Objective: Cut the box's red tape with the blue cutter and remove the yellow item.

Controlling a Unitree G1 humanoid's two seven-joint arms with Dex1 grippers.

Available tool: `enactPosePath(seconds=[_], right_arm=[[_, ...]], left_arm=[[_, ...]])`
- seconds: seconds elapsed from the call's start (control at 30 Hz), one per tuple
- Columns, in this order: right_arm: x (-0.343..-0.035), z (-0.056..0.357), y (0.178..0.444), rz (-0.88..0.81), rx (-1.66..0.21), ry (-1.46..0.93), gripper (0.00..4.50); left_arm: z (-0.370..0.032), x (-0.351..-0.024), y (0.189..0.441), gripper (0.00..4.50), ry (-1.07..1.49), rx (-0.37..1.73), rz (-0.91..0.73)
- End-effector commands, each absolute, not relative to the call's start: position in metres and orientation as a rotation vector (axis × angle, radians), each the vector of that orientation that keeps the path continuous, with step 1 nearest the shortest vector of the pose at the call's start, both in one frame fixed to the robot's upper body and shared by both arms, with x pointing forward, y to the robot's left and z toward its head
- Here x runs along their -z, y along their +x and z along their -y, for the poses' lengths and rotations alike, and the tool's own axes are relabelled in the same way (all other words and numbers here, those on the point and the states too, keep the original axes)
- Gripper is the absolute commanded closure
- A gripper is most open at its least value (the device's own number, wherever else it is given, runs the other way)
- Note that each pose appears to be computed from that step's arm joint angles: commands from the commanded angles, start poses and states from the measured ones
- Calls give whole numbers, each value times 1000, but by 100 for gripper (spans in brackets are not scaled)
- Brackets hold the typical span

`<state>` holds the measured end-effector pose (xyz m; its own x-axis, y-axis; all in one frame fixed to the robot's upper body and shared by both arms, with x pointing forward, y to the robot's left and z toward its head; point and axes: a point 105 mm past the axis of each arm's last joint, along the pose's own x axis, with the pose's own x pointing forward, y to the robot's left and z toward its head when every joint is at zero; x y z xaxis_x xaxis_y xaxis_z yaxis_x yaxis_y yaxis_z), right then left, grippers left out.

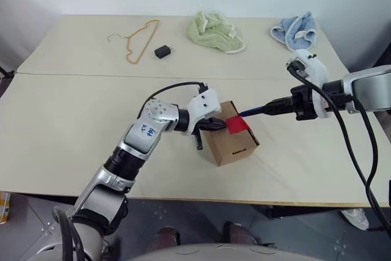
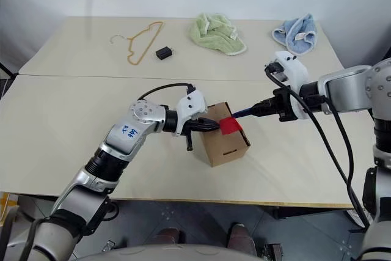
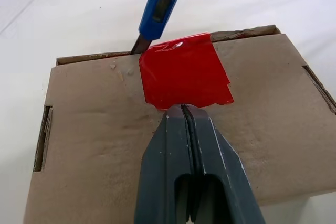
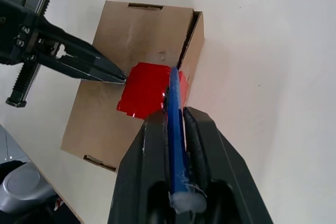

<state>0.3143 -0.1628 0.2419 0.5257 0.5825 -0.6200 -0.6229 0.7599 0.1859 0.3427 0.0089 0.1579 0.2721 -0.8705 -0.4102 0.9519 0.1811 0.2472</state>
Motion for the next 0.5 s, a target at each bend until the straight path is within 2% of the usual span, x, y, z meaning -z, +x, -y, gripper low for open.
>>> enactPosePath(seconds=[0.03, 0.5], right_arm=[[-247, 161, 308, -731, -746, -58, 435], [-243, 163, 300, -824, -720, -25, 435]], left_arm=[[-25, -102, 337, 450, 523, 1277, -456], [-21, -98, 336, 450, 503, 1277, -476]])
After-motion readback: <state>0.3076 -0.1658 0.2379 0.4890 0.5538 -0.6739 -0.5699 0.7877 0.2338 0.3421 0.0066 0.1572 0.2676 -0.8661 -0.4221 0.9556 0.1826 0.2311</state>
